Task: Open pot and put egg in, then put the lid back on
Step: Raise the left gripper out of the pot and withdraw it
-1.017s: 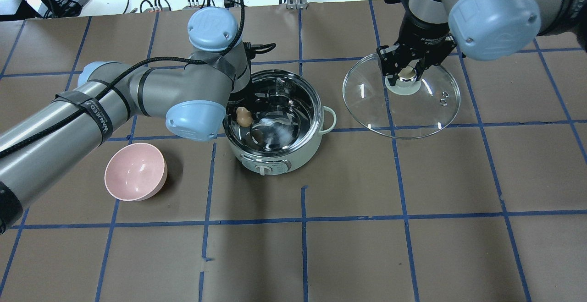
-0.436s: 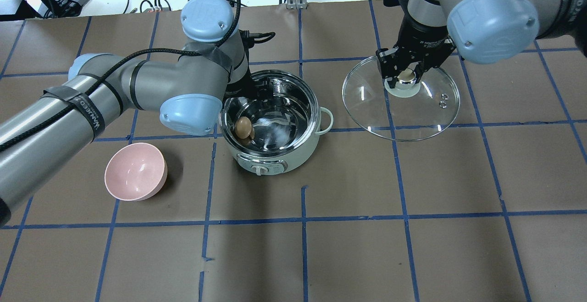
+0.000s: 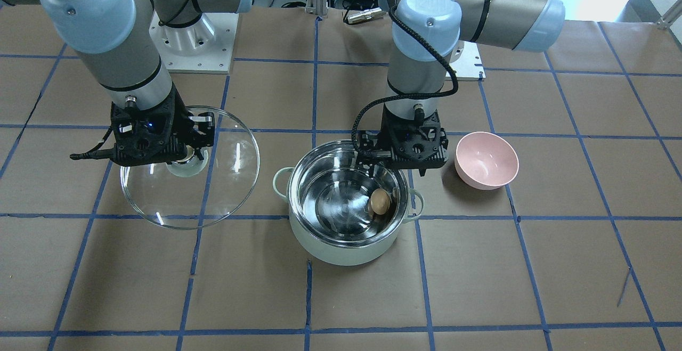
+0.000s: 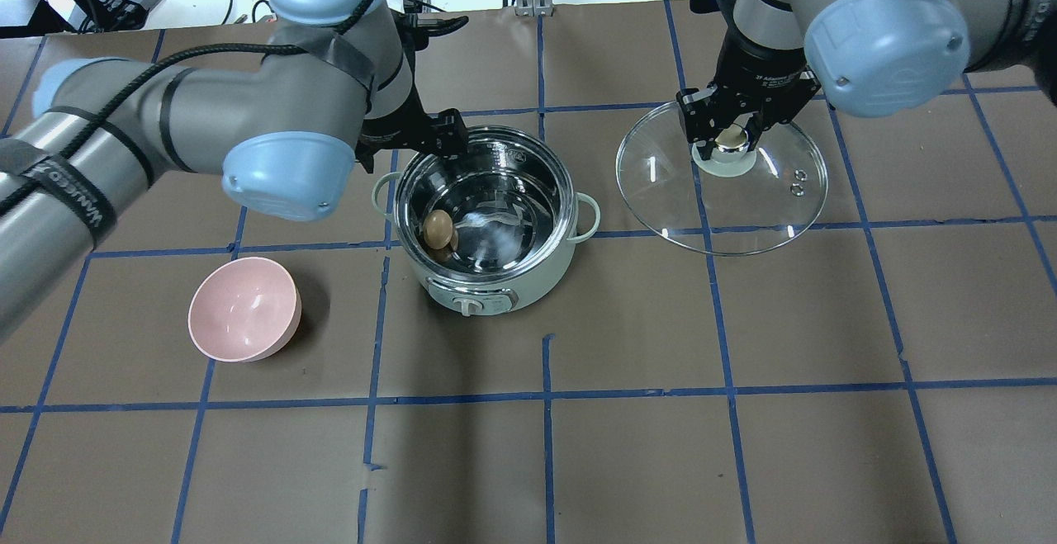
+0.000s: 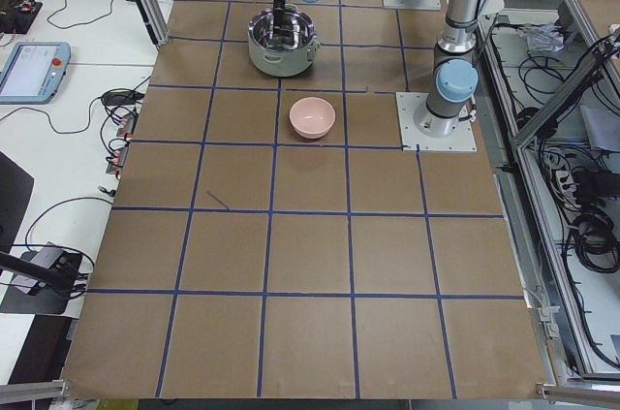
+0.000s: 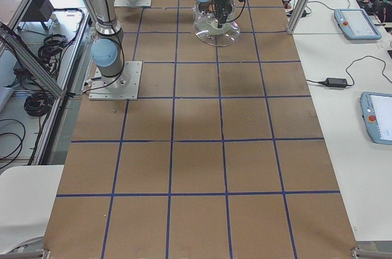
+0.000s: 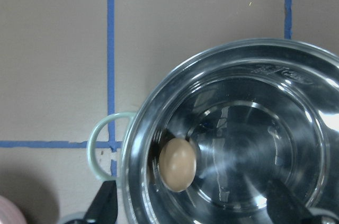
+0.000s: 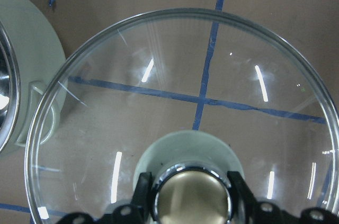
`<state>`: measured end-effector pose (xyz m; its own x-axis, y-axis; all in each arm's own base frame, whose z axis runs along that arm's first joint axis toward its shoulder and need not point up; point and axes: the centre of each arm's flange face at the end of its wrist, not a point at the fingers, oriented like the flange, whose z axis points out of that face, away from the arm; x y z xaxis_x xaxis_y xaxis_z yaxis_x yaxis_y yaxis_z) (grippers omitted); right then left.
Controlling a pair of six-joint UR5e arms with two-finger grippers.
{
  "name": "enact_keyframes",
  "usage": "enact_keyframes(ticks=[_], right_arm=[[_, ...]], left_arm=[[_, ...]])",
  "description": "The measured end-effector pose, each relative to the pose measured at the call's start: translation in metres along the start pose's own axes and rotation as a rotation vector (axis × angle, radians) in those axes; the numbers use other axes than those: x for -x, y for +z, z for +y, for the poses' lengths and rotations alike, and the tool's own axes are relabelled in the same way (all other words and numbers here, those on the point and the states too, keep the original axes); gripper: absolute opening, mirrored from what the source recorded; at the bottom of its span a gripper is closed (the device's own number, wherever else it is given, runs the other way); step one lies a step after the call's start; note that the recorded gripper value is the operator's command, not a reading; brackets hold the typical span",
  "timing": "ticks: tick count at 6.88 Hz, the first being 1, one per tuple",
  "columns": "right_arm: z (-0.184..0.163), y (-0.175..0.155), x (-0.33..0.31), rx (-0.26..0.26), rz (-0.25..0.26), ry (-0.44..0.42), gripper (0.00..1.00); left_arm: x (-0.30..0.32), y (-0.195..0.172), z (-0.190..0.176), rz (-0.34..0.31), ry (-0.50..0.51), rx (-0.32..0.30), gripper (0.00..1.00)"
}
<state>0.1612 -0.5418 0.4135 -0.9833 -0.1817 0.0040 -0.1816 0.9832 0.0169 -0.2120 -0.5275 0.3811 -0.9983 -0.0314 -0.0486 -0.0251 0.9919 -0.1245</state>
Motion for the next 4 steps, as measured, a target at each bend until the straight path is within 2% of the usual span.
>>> enact_keyframes(ticks=[3, 4], right_arm=[[0.0, 0.001, 0.002, 0.001, 0.0, -0.002, 0.26], [0.0, 0.001, 0.002, 0.001, -0.001, -0.003, 0.26]], left_arm=[[0.089, -0.061, 0.015, -0.01, 0.014, 0.069, 1.0], [0.106, -0.086, 0.015, 0.008, -0.003, 0.087, 1.0]])
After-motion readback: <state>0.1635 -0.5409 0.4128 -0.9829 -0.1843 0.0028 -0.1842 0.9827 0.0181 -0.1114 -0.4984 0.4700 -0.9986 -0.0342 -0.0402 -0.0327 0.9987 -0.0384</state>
